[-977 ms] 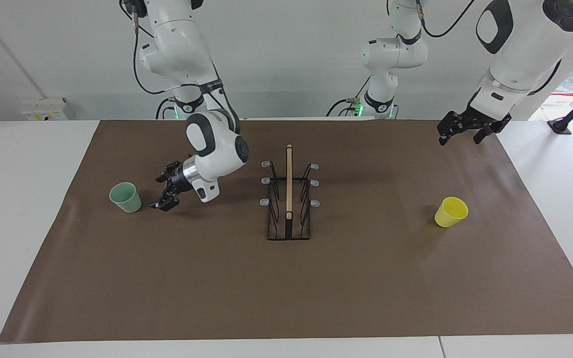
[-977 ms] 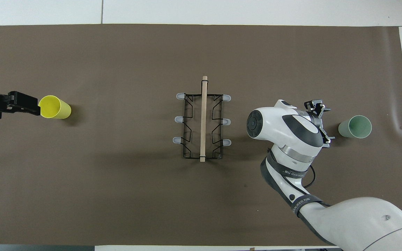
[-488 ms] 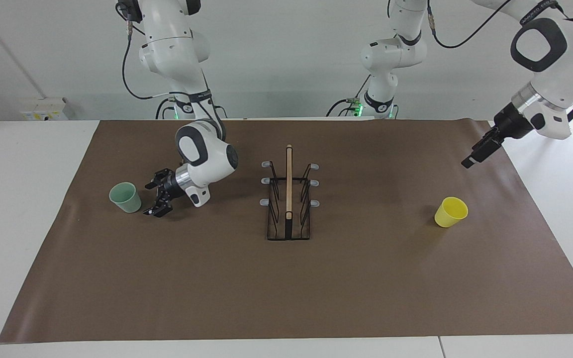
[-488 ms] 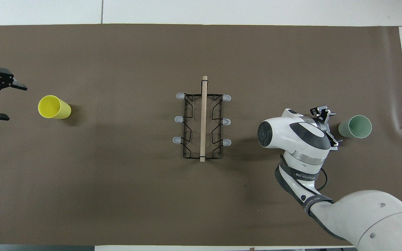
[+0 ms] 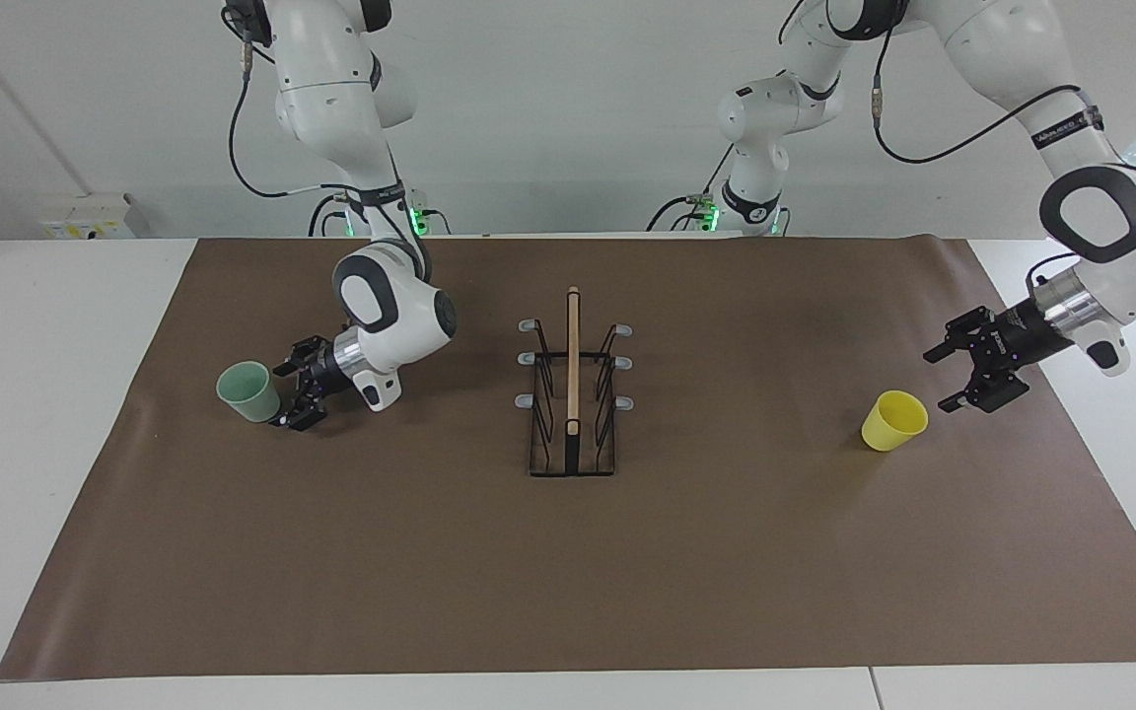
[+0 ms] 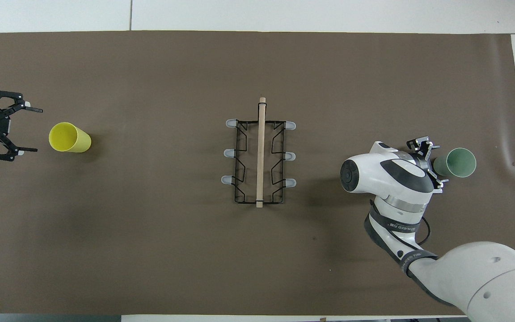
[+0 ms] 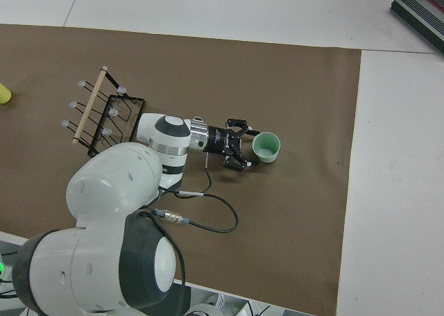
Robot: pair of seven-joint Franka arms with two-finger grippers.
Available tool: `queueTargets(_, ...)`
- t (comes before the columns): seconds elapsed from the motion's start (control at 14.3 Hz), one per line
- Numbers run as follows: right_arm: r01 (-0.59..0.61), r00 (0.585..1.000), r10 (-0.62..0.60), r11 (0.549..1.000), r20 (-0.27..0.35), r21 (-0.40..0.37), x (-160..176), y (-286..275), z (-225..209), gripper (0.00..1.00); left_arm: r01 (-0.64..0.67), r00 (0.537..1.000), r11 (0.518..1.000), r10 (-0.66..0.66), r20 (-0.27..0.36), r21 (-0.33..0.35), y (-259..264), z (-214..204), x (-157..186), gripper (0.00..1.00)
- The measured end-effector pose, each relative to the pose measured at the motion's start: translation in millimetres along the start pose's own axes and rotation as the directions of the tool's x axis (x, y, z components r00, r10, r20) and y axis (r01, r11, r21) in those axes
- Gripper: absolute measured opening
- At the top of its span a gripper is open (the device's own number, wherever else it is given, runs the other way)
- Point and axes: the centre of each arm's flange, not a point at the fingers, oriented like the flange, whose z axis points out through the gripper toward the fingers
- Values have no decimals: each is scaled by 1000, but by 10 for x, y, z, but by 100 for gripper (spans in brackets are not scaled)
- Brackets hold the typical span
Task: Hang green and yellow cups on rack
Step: 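Move the right gripper to the green cup while the left gripper opens, then grasp the yellow cup with the left gripper while the right grasps green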
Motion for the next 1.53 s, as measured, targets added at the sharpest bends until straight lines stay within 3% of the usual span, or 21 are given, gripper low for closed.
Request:
queueTargets(0.28, 6, 1000, -6, 1000, 13, -5, -32, -20, 107, 100, 182, 979, 980, -174, 102, -77, -245, 199, 778, 100)
queueTargets(0.49, 12, 1000, -12, 1000, 20, 1, -43, -48, 175, 100, 301, 948, 947, -284, 147, -111, -516, 597, 1039, 100)
queueTargets(0.91, 24, 999, -24, 1000, 42, 4, -89, -89, 320, 100, 397, 904, 902, -353, 240, -169, -585, 934, 870, 100)
queueTargets(1.05, 24, 999, -25, 1000, 47, 3, -107, -88, 344, 93, 418, 895, 888, -366, 255, -191, -571, 997, 807, 100)
queueTargets(1.19, 30, 998, -30, 1000, 56, -9, -110, -79, 327, 73, 417, 897, 887, -367, 246, -199, -514, 1124, 697, 100)
queueTargets(1.26, 33, 998, -32, 999, 61, -17, -117, -72, 318, 69, 417, 897, 886, -367, 245, -202, -490, 1180, 650, 100)
queueTargets(1.53, 11, 996, -8, 999, 86, -39, -232, 30, 261, 69, 412, 900, 887, -361, 243, -208, -452, 1228, 580, 95)
